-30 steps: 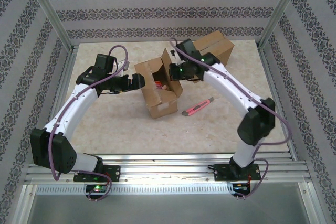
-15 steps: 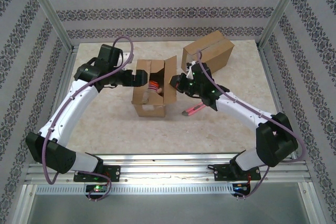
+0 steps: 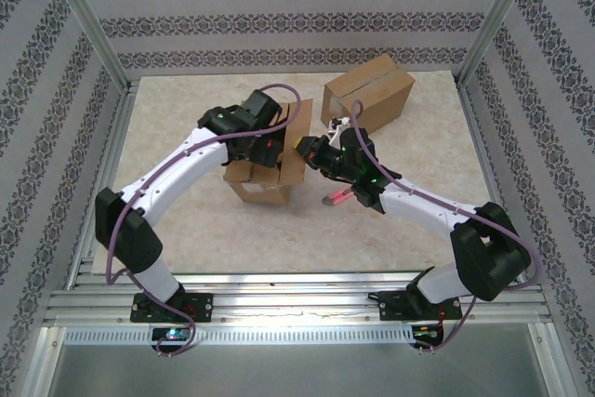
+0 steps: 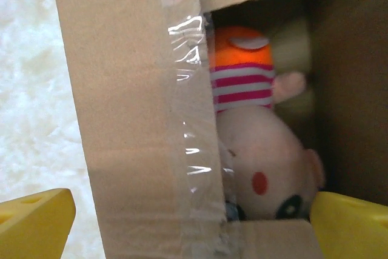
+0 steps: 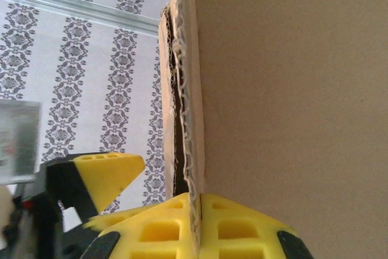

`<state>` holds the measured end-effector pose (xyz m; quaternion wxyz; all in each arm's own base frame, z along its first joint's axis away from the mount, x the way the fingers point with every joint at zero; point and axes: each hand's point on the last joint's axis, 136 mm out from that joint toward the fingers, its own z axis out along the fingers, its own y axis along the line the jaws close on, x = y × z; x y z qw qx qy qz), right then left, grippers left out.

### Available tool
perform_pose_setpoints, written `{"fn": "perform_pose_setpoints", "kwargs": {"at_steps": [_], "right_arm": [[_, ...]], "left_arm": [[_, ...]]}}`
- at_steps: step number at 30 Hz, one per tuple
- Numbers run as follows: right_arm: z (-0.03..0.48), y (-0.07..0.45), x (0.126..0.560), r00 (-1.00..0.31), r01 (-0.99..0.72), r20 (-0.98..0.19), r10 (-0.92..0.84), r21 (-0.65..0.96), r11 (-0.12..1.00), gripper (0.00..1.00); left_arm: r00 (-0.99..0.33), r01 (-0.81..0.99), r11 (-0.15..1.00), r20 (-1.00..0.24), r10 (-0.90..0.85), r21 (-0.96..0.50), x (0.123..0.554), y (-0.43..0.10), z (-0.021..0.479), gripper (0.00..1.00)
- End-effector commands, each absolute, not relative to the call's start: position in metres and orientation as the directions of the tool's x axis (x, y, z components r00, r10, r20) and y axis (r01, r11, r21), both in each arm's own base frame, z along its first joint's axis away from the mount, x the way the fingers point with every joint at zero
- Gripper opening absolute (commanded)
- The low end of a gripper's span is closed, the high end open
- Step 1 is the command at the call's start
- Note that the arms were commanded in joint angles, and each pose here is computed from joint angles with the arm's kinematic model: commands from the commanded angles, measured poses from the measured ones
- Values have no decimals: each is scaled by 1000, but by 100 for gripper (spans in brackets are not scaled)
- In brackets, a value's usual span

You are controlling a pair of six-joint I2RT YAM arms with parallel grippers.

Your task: Unpack the express box

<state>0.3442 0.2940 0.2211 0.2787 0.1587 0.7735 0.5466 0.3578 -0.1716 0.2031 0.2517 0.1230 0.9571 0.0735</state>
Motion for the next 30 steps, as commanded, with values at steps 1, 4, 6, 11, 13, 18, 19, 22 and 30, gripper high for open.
{"fn": "perform_pose_setpoints", "kwargs": {"at_steps": [1,4,6,11,13,18,19,22,30], "right_arm": [[244,297,343,-772,-126,-279,572,948,292,0],[240,296,342,-774,-123,-278,570,948,295,0],[238,296,341,-774,-122,-278,569,947,297,0],[232,294,340,-774,-114,-274,571,947,299,0],[230,292,340,-774,-109,-269,574,948,297,0],[226,287,340,-769,-97,-265,581,948,304,0],[226,286,340,-768,-95,-265,582,947,306,0],[223,284,339,-767,-88,-265,585,946,313,0],[214,283,338,-771,-69,-255,583,944,323,0]], "left_arm": [[-832,126,915,-461,308,384,365,-149,211,100],[-830,109,891,-454,326,441,371,-147,205,100],[-828,98,878,-451,333,469,375,-145,204,100],[-822,89,846,-441,360,526,381,-140,204,99],[-825,87,827,-425,373,556,382,-136,203,96],[-812,80,816,-437,386,572,381,-132,216,81],[-808,81,819,-444,388,568,381,-132,219,78],[-792,79,822,-466,396,564,379,-130,231,69],[-795,107,808,-439,420,579,379,-125,232,39]]}}
